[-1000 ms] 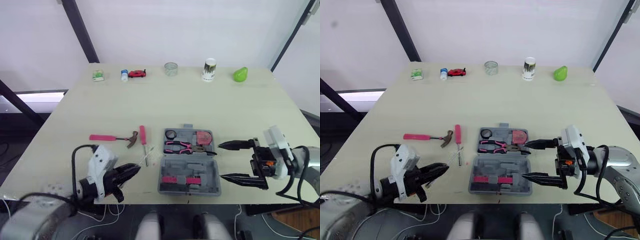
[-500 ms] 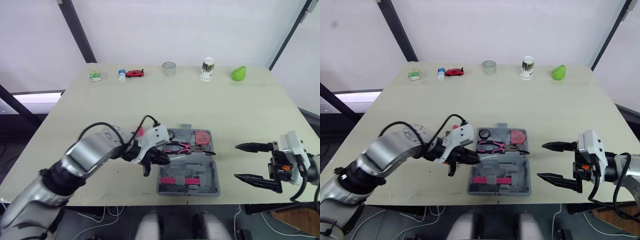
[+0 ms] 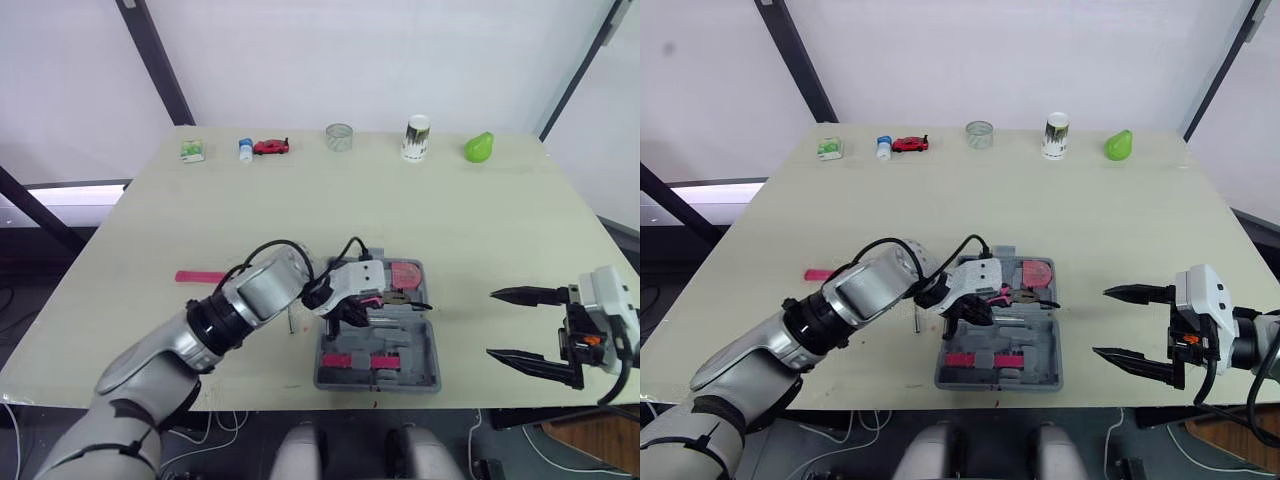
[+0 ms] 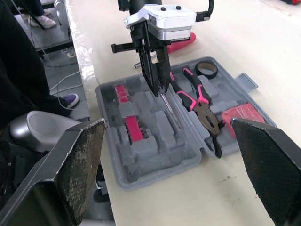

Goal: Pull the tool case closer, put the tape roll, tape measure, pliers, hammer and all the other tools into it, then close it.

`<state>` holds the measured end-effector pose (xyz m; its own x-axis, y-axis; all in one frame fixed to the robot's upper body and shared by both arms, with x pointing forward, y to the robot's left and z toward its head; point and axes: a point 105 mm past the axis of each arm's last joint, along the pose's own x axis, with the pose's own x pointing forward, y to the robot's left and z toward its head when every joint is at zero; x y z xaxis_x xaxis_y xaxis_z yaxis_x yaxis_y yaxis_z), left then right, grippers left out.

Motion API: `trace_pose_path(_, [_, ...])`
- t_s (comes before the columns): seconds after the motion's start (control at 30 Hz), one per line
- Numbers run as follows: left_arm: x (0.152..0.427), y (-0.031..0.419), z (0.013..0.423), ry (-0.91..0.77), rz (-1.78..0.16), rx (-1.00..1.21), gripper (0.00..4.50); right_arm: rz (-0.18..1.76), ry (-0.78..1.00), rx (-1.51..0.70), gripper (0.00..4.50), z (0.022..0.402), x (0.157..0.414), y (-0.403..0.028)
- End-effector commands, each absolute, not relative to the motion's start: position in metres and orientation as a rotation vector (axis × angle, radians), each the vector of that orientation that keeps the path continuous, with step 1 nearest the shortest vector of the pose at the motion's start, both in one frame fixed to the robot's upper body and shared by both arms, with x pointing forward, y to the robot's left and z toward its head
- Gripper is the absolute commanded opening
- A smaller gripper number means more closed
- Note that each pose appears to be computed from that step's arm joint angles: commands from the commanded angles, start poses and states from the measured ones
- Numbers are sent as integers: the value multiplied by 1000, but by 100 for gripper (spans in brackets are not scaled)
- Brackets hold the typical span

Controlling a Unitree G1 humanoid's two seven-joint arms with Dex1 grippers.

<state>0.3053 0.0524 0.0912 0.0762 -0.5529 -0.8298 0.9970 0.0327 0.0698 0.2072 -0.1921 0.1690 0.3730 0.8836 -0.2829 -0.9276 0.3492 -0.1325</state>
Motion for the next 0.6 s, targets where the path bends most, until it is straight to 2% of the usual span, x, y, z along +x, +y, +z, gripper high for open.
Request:
trace_pose_path(0.03, [307, 47, 96, 696, -1398, 850, 4, 1165, 140, -335, 450, 177, 204, -194])
trace_pose_path(0.6, [314, 41, 85, 711, -1413, 914, 4, 1152, 164, -353, 450, 178, 205, -204])
